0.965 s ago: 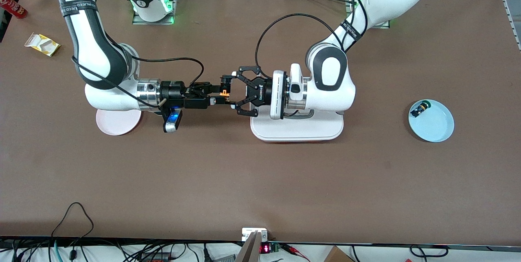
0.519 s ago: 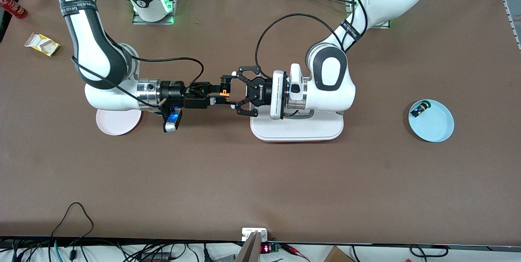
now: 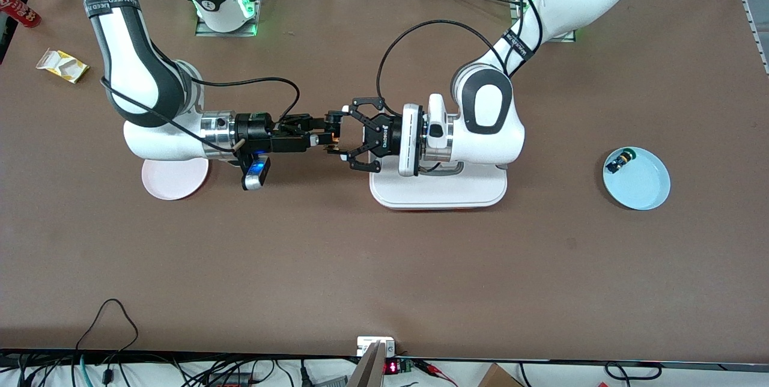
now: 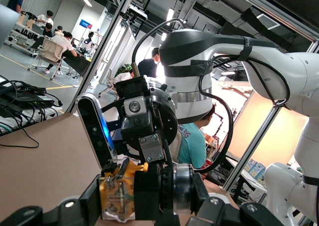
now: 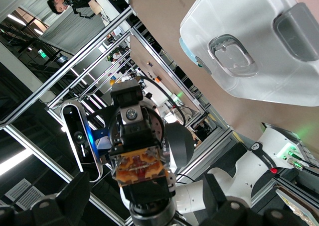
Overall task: Transfer orange switch to right arm and place
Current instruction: 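Open the left gripper and pull it away from the right gripper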
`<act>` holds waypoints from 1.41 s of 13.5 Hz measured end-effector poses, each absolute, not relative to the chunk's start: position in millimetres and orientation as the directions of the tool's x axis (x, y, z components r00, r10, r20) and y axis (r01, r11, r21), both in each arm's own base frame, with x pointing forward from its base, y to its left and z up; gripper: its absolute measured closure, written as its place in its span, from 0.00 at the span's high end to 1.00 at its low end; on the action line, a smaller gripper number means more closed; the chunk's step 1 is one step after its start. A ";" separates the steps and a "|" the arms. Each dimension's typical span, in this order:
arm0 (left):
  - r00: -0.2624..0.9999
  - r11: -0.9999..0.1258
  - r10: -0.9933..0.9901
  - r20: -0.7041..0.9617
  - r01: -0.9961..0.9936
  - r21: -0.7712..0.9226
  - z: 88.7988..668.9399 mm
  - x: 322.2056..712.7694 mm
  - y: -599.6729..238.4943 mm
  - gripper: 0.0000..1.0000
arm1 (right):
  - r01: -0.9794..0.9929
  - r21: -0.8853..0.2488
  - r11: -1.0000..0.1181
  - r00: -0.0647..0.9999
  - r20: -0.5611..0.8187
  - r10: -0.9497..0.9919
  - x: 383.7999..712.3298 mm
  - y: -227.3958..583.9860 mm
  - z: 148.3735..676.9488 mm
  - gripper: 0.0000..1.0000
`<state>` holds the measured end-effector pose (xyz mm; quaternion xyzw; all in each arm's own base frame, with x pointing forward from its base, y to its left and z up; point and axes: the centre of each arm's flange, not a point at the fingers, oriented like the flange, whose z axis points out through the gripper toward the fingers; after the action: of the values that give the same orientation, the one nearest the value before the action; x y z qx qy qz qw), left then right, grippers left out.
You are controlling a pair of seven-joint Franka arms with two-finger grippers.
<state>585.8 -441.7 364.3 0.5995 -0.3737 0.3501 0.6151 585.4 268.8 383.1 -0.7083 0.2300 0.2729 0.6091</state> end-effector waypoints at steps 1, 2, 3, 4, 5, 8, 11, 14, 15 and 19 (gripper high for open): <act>0.476 0.036 -0.017 0.880 -0.879 0.476 364.3 585.8 -441.7 0.72 | -0.661 -0.735 -0.153 0.743 -0.670 0.006 584.5 268.4 381.5 1.00; 0.476 0.036 -0.017 0.880 -0.879 0.476 364.3 585.8 -441.7 0.72 | -0.664 -0.731 -0.154 0.740 -0.673 0.005 583.5 268.1 379.3 1.00; 0.476 0.036 -0.017 0.880 -0.879 0.476 364.3 585.8 -441.7 0.72 | -0.667 -0.729 -0.155 0.737 -0.676 0.004 582.7 267.6 377.4 1.00; 0.476 0.036 -0.017 0.880 -0.879 0.476 364.3 585.8 -441.7 0.72 | -0.669 -0.727 -0.155 0.735 -0.678 0.003 582.4 267.0 376.3 0.96; 0.476 0.036 -0.017 0.880 -0.879 0.476 364.3 585.8 -441.7 0.72 | -0.670 -0.726 -0.154 0.735 -0.678 0.002 582.5 266.5 376.1 0.94; 0.476 0.036 -0.017 0.879 -0.879 0.476 364.2 585.7 -441.8 0.72 | -0.668 -0.729 -0.149 0.736 -0.676 0.005 582.8 265.8 378.2 0.59; 0.480 0.040 -0.012 0.877 -0.877 0.480 365.2 584.2 -443.9 0.72 | -0.667 -0.732 -0.138 0.737 -0.675 0.017 583.6 262.9 381.4 0.44; 0.481 0.041 -0.011 0.877 -0.876 0.481 365.5 583.9 -444.4 0.72 | -0.667 -0.732 -0.138 0.737 -0.675 0.019 583.6 262.5 381.5 0.44; 0.481 0.041 -0.011 0.877 -0.876 0.481 365.5 583.8 -444.5 0.72 | -0.667 -0.733 -0.138 0.738 -0.675 0.019 583.6 262.5 381.5 0.44; 0.479 0.037 -0.010 0.878 -0.877 0.479 365.4 585.4 -442.5 1.00 | -0.666 -0.733 -0.137 0.738 -0.675 0.024 583.5 261.7 381.9 0.44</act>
<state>585.4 -442.5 365.4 0.5983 -0.3705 0.3512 0.6176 583.5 261.7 381.9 -0.7001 0.2294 0.2801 0.6155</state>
